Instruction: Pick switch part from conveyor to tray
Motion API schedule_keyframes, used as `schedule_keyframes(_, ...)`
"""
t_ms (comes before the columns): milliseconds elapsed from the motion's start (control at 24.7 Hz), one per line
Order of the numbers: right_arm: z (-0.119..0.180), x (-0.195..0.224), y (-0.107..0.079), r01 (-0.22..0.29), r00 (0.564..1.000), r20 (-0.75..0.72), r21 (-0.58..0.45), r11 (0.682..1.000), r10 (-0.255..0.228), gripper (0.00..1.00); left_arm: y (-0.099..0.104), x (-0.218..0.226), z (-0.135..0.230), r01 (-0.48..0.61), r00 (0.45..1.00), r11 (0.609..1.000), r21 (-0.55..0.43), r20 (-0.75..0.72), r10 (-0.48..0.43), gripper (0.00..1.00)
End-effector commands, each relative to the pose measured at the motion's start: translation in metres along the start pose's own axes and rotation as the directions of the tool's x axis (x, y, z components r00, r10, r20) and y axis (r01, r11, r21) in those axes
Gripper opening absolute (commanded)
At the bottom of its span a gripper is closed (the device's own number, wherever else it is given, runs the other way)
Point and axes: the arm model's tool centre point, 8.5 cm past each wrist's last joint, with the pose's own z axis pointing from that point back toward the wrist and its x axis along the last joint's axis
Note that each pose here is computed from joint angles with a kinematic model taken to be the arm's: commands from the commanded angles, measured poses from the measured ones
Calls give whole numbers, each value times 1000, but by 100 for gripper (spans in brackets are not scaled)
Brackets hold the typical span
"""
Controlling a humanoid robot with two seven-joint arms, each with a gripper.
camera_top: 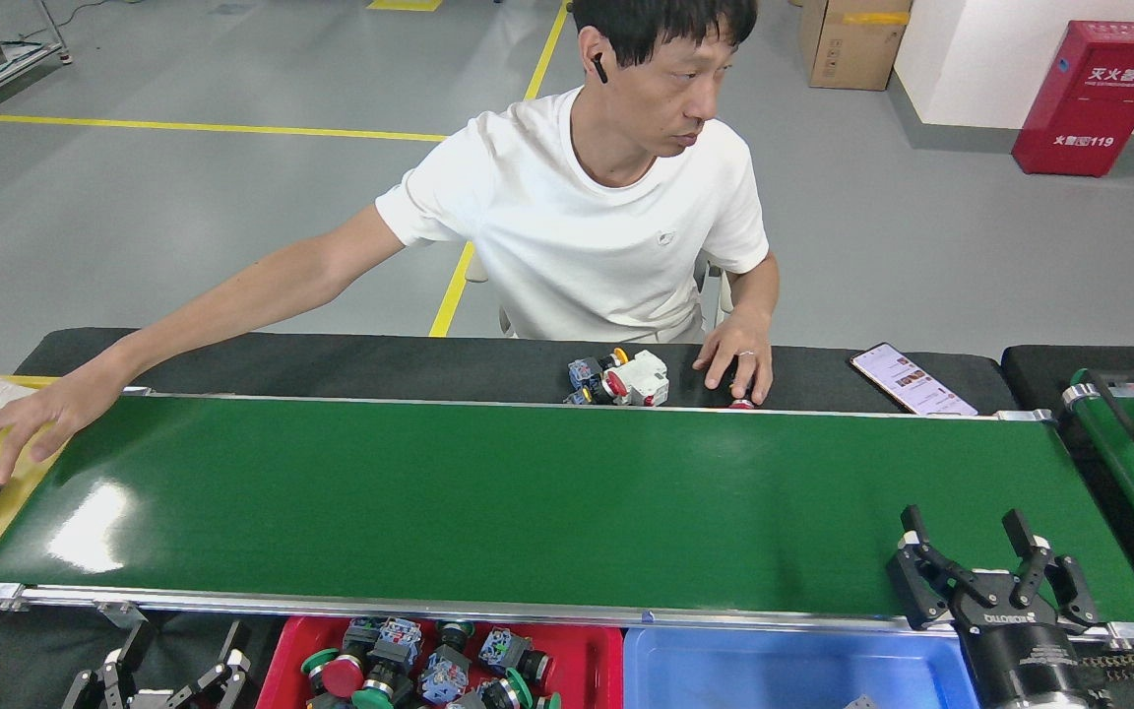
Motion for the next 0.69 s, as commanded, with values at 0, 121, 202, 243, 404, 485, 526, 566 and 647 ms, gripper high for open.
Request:
schedule_keyframes(0, 4, 0, -7, -6, 1000, -27, -80, 997, 3, 100, 6, 3, -2, 4, 999, 1000, 24, -53, -3, 100)
schedule_keyframes(121, 30, -1, 12, 28, 999, -35, -58, 998, -30, 100, 5, 7, -5, 17, 998, 1000, 16, -62, -16, 100)
schedule_keyframes(202, 40, -1, 18, 35, 998, -44, -55, 998, -38, 100, 8, 6, -8, 37, 997, 999, 16, -62, -36, 100)
schedule_keyframes(243, 44, -1, 21, 37, 998, -45, -45, 998, -39, 100, 9, 8, -11, 44, 998, 999, 18, -49, -43, 100)
schedule_keyframes(404, 47, -2, 23, 33, 998, -43, -30, 999, -34, 100, 10, 8, -12, 60, 998, 998, 16, -26, -59, 100)
schedule_keyframes(485, 47, -3, 23, 29, 999, -42, -29, 999, -30, 100, 10, 10, -13, 57, 998, 998, 15, -18, -57, 100)
schedule_keyframes(526, 47, -3, 23, 27, 999, -41, -28, 999, -28, 100, 11, 9, -13, 62, 998, 998, 16, -17, -62, 100)
schedule_keyframes(566, 47, -3, 23, 27, 999, -41, -28, 999, -28, 100, 10, 10, -13, 56, 998, 998, 17, -20, -56, 100)
schedule_keyframes(647, 46, -3, 23, 28, 999, -40, -28, 999, -29, 100, 9, 13, -13, 43, 999, 999, 17, -22, -43, 100)
